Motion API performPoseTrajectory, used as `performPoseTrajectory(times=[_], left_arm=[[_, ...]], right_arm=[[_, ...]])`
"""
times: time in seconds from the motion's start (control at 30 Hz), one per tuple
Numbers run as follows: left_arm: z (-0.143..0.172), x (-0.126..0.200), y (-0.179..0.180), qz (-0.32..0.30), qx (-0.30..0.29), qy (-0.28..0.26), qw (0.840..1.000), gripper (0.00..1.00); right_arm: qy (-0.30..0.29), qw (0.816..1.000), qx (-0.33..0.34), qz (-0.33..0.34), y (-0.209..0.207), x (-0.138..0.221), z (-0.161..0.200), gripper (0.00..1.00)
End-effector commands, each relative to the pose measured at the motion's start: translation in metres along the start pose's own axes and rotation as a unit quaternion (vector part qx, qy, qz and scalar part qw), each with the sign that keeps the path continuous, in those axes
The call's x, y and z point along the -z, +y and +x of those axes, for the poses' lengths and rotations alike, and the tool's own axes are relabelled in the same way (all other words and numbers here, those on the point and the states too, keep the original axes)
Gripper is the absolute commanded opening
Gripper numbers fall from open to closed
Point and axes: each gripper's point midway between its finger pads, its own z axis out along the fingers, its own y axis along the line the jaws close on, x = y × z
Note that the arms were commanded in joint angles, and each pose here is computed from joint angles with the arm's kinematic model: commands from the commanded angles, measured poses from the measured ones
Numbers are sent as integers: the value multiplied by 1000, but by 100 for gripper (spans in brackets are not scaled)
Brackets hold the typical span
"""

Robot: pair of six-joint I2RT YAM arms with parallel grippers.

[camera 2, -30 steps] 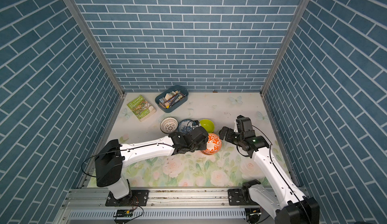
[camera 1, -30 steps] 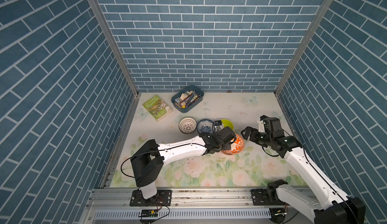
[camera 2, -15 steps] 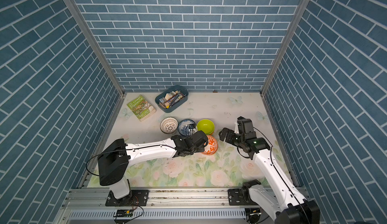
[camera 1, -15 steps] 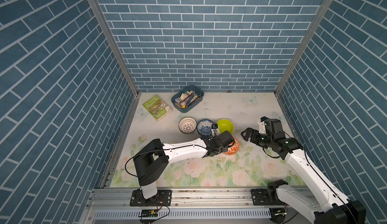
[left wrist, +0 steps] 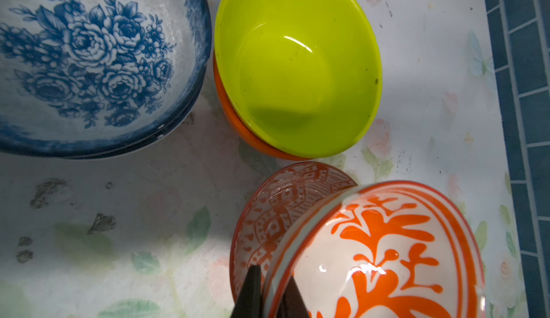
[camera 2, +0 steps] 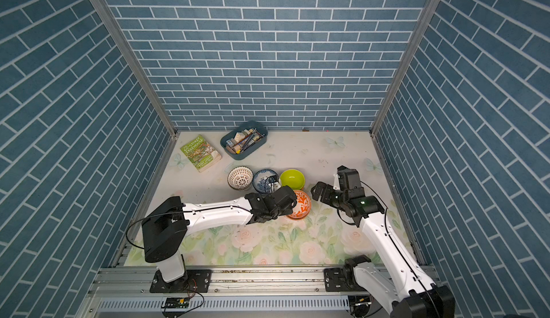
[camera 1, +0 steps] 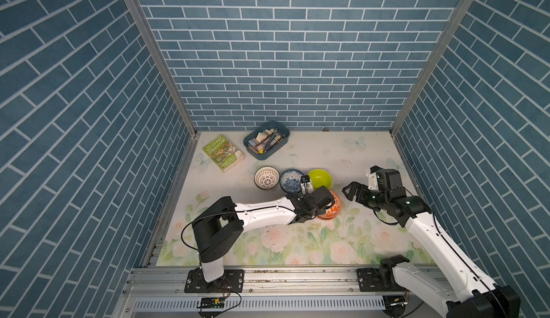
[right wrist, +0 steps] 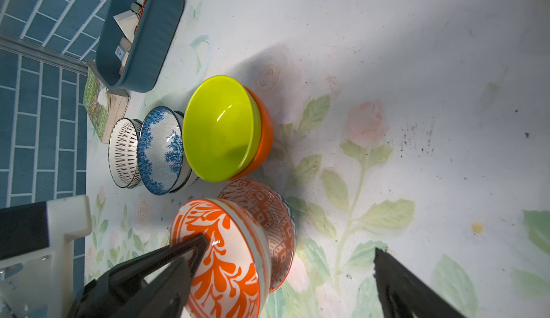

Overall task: Stack the bowls
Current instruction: Place the bowl on the bowl.

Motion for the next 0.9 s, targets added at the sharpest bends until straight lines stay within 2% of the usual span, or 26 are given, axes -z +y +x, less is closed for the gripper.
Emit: performPoseTrajectory(times=[0.0, 0.3, 0.37, 0.53, 0.87], left_arm=[[-8, -1, -11, 8, 12, -19, 1000, 0], [-1, -6, -9, -7, 10, -17, 1000, 0], [-1, -6, -9, -7, 9, -17, 1000, 4], [-1, -6, -9, -10, 8, -20, 1000, 23], [-4, 2, -11, -8, 5, -28, 1000, 36]], right_arm=[[-1, 1000, 19, -4, -1, 2, 1, 98], [0, 1000, 20, -7, 0, 1, 1, 98], [-1, 1000, 19, -8, 1, 2, 0, 97], [-1, 1000, 20, -9, 2, 2, -1, 97], [-3, 1000, 19, -6, 0, 4, -1, 97]])
